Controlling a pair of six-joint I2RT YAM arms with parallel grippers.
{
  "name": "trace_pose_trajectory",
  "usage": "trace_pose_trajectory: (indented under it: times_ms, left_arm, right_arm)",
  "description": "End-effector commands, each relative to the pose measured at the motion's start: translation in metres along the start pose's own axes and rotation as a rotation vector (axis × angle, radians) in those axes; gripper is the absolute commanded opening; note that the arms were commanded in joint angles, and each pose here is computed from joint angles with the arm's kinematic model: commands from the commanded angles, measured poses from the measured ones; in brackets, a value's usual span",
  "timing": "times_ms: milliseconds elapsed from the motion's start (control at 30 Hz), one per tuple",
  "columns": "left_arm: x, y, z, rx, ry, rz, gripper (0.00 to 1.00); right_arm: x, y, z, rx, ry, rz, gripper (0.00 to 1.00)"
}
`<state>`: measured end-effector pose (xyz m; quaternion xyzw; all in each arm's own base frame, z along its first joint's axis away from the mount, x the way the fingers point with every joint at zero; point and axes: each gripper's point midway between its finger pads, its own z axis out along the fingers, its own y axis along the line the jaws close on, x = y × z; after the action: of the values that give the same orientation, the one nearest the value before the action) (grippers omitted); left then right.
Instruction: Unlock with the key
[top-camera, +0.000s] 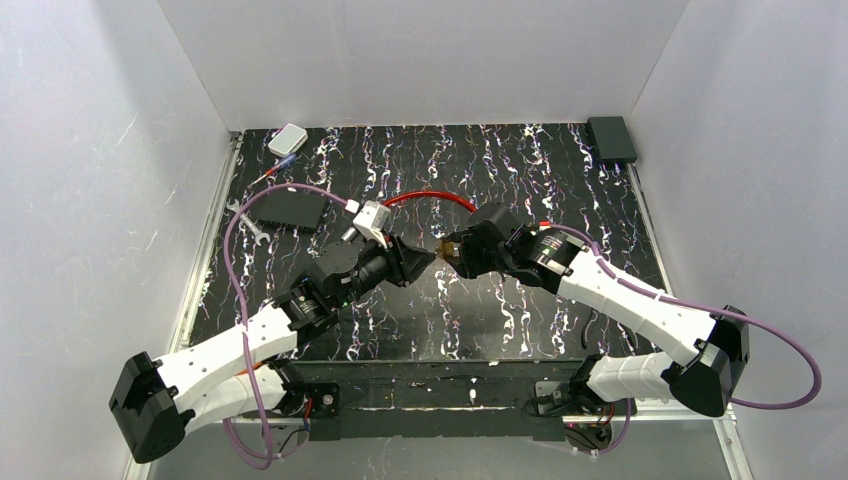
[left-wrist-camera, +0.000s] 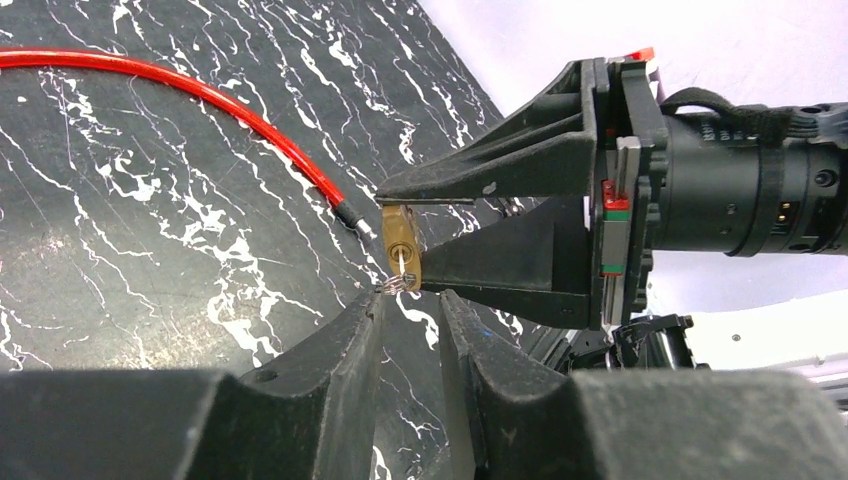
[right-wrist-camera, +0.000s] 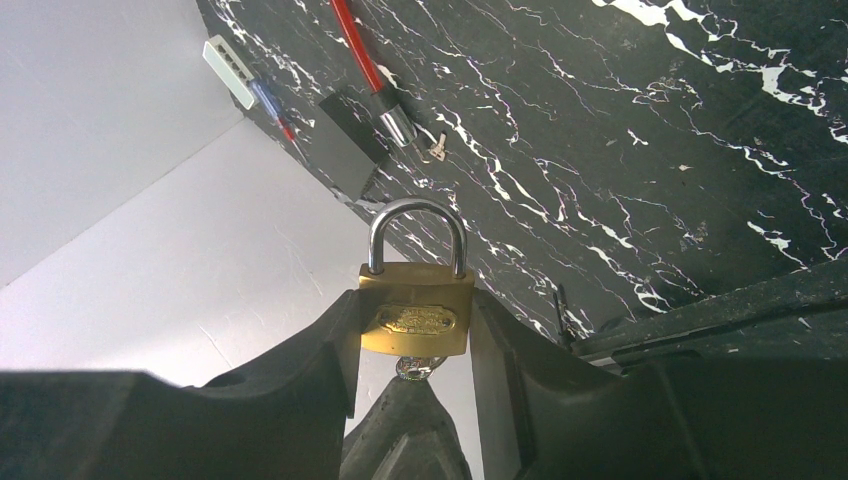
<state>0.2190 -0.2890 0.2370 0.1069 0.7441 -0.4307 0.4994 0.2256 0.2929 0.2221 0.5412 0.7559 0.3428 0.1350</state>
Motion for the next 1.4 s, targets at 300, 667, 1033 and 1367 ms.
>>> trace_pose_trajectory:
  times_ms: [300,667,1033,1367]
  left_arm:
    - [-0.017,-0.008,0.013,0.018,-0.032,0.034,0.19]
    - [-0.011,-0.005,0.022,0.009,-0.011,0.033,0.0]
    - [-0.008,-0.019,0.01,0.115,0.008,0.139,0.22]
    - [-0.019,-0.006,-0.034,0.032,-0.023,0.164,0.44]
  right_arm:
    - [0.002,0.017,-0.008,-0.051,0.013,0.091,0.01]
    - [0.006,0.015,-0.005,-0.05,0.031,0.069,0.01]
    - [-0.007,0.017,-0.015,-0.089,-0.018,0.054,0.01]
    - [-0.014,0.017,-0.018,-0.094,-0.047,0.054,0.01]
